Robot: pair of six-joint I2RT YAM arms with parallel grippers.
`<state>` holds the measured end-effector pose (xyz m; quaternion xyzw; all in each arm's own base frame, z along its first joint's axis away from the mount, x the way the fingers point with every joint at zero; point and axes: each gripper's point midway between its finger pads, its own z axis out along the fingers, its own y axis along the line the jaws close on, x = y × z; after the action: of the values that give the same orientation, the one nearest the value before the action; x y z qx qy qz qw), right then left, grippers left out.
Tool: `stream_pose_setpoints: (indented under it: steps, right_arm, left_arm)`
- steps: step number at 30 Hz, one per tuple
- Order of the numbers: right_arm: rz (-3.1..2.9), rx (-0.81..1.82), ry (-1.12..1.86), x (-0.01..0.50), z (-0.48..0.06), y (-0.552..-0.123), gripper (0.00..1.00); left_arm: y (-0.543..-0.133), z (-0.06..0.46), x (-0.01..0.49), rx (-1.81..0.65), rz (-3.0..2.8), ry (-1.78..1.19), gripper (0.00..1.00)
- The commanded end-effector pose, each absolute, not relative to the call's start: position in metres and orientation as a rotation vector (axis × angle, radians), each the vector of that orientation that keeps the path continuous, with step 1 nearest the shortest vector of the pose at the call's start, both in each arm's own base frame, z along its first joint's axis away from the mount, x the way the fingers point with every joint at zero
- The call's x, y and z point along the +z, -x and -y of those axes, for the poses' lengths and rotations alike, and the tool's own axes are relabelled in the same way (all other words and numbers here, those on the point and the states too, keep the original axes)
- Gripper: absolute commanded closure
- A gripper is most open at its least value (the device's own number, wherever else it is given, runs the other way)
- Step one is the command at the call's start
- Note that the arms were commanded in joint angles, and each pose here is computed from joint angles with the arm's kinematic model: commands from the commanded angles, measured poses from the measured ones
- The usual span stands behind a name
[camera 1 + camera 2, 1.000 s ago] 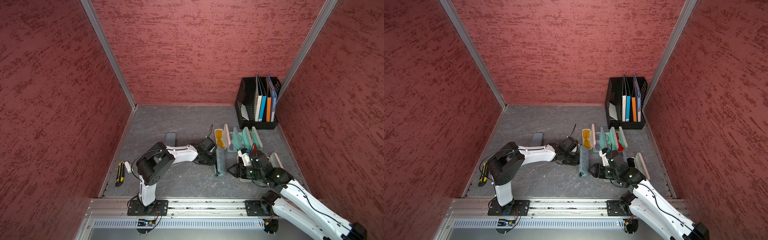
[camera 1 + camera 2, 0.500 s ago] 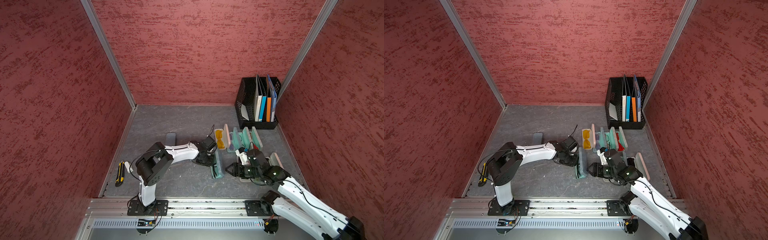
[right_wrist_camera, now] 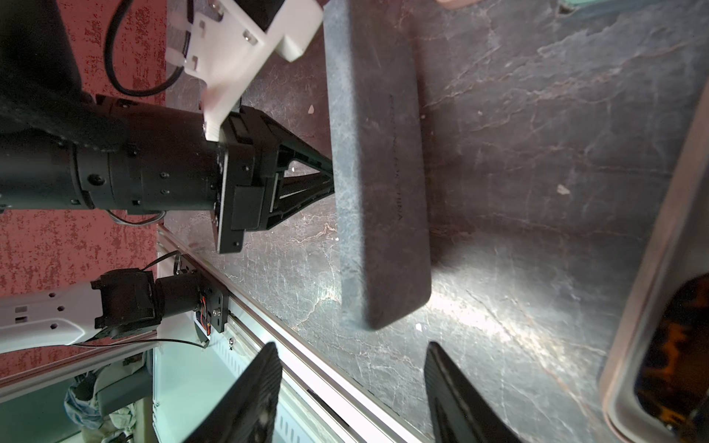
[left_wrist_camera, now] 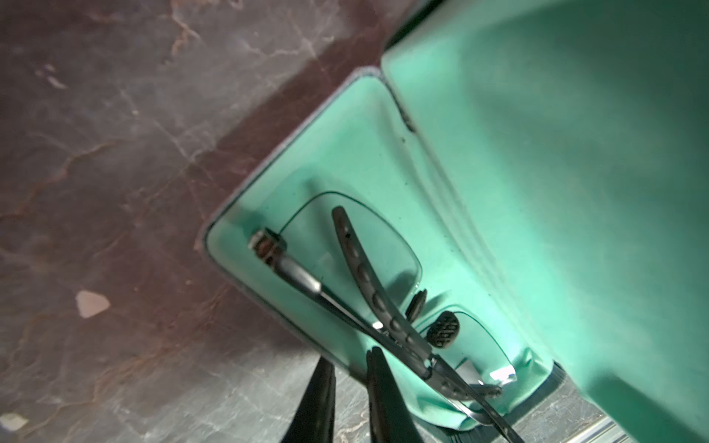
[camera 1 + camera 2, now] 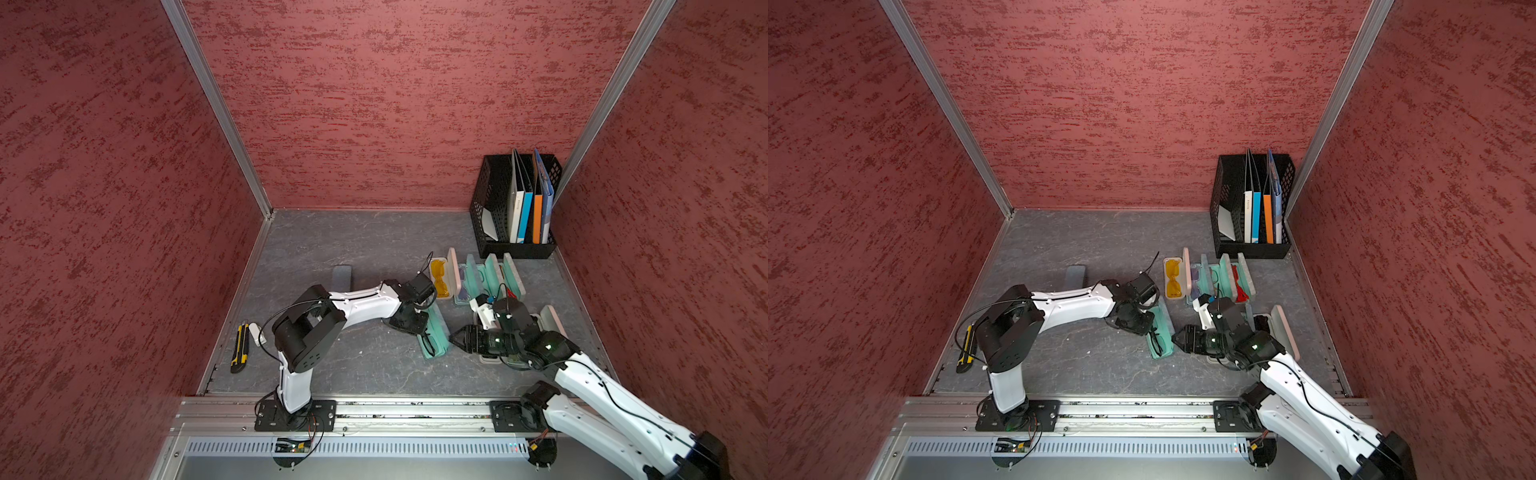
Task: Close the glasses case
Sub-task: Close the glasses case at the center of the board.
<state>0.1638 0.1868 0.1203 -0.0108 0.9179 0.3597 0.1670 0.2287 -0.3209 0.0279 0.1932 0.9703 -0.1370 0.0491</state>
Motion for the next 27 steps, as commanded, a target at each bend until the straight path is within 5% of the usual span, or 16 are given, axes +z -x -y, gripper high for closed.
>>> stream_pose_setpoints:
  steps: [1,27]
  right_arm:
    - [-2.552,1.07,0.061,0.137,-0.195,-0.173,0.41]
    - [-2.557,1.068,0.089,0.131,-0.205,-0.186,0.54]
  left_arm:
    - [-0.234,0.319,0.026,-0.361,-2.95,-0.622,0.82]
    - [-0.255,0.336,0.065,-0.566,-2.786,-0.5,0.71]
